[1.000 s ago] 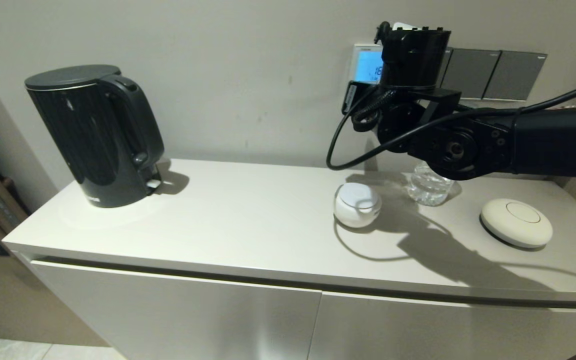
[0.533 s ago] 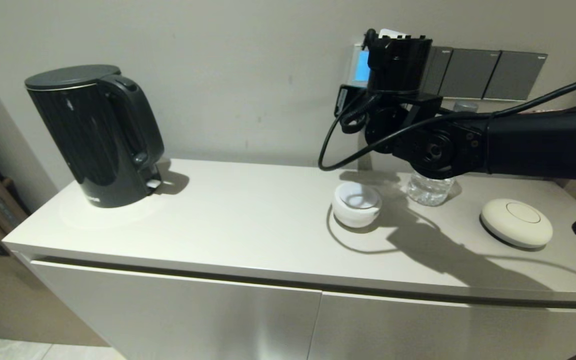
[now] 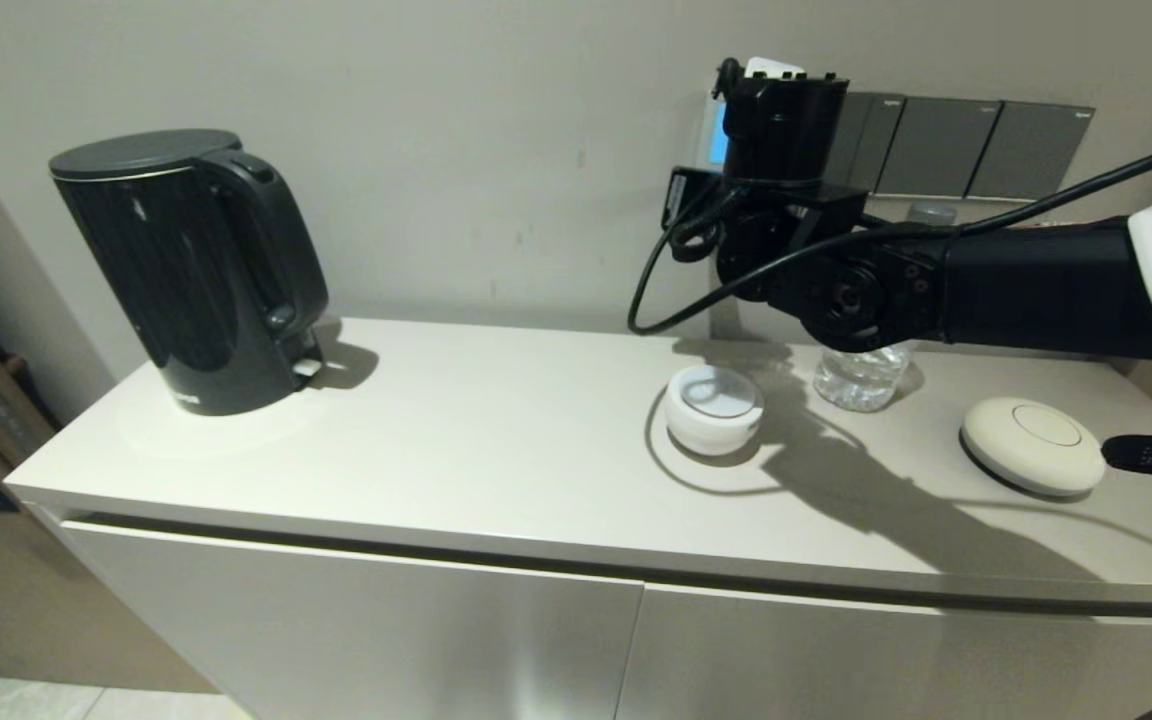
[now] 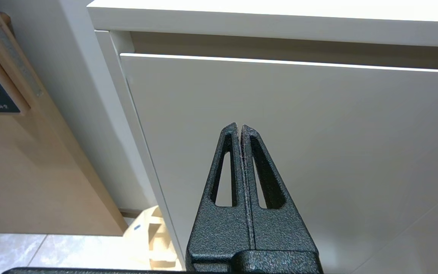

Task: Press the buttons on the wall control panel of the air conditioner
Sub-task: Press the temperature increase button

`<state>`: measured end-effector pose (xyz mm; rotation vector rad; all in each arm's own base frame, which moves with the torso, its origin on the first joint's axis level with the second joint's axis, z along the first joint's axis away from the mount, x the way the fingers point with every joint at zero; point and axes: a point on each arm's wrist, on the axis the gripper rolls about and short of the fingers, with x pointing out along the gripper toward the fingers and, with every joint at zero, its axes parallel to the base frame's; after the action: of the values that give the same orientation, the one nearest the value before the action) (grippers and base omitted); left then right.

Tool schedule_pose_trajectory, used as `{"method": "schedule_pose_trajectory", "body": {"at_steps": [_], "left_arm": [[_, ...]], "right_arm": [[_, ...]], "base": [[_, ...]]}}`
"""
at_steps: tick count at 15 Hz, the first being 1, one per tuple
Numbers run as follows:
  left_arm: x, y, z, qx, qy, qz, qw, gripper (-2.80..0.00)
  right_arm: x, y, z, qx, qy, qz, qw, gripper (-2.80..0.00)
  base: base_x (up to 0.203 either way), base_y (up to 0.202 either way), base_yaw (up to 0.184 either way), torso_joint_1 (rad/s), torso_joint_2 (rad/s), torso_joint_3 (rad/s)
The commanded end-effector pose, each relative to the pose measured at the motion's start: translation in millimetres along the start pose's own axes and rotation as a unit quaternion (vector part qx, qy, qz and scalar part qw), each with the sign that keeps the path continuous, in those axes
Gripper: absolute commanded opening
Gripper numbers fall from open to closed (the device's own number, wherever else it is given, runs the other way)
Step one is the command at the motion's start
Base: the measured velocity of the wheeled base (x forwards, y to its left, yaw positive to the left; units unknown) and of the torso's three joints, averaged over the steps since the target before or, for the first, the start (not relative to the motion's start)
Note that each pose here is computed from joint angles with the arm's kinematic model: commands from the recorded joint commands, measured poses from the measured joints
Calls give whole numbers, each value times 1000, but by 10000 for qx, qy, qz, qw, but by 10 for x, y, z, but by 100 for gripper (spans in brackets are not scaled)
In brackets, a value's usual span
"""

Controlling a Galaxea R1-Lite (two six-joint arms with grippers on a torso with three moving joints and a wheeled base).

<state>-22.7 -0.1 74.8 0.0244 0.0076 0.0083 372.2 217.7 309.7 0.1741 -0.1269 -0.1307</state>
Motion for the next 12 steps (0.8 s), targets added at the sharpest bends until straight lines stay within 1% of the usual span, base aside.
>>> {"method": "schedule_pose_trajectory", "body": {"at_steps": [1, 5, 8, 12], "left_arm": [[0, 0, 1, 1, 1, 4, 10000, -280], [-1, 0, -1, 1, 1, 4, 10000, -280], [0, 0, 0, 1, 1, 5, 10000, -280], [1, 0, 0, 1, 7, 4, 10000, -280]], "right_arm": [[28, 11, -51, -16, 24, -27, 10000, -280], [69, 20, -54, 4, -16, -45, 10000, -280], [89, -15, -28, 17, -47, -89, 9999, -280], [106, -29, -56, -48, 25, -111, 9999, -280]], "base": [[0, 0, 0, 0, 0, 0], [0, 0, 0, 0, 0, 0], [0, 0, 0, 0, 0, 0], [0, 0, 0, 0, 0, 0]]}}
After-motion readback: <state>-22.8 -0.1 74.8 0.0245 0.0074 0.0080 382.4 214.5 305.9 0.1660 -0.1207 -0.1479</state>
